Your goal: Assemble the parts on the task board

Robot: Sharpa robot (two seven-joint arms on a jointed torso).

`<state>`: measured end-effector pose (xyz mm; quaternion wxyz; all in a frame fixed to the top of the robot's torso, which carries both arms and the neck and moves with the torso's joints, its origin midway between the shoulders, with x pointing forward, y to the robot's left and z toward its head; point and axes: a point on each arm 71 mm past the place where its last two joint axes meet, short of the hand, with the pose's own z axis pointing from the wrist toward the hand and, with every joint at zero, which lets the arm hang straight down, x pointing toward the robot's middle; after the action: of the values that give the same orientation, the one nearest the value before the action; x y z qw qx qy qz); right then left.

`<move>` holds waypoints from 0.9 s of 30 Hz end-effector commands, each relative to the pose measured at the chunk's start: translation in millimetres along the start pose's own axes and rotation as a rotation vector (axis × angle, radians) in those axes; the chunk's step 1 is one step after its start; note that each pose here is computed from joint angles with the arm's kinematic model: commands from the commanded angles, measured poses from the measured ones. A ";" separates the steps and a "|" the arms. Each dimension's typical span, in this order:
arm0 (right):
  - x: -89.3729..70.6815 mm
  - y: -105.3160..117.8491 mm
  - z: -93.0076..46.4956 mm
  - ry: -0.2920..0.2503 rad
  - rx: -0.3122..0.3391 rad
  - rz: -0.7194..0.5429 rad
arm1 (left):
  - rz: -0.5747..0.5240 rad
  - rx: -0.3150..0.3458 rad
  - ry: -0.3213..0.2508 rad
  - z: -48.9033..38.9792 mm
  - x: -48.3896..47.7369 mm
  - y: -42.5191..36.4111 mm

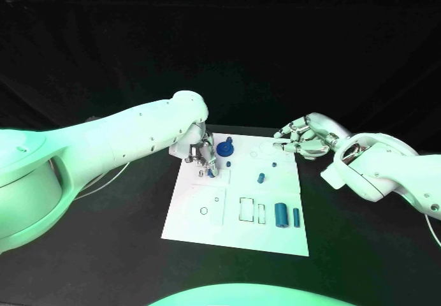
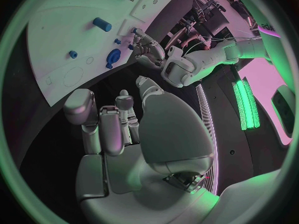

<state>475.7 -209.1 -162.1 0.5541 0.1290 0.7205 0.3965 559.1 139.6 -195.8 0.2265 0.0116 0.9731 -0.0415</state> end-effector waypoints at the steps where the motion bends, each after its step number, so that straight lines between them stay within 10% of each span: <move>1: 1.6 0.8 0.2 0.013 -0.006 -0.008 | 0.023 -0.068 0.019 -0.8 1.1 3.2; 27: 2.6 1.4 1.2 0.016 -0.008 -0.008 | 0.046 -0.080 0.042 1.7 2.2 1.7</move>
<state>475.9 -207.3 -162.4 0.5530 0.1279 0.7210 0.3976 559.2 137.4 -198.0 0.2175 0.0196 0.9752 -0.0361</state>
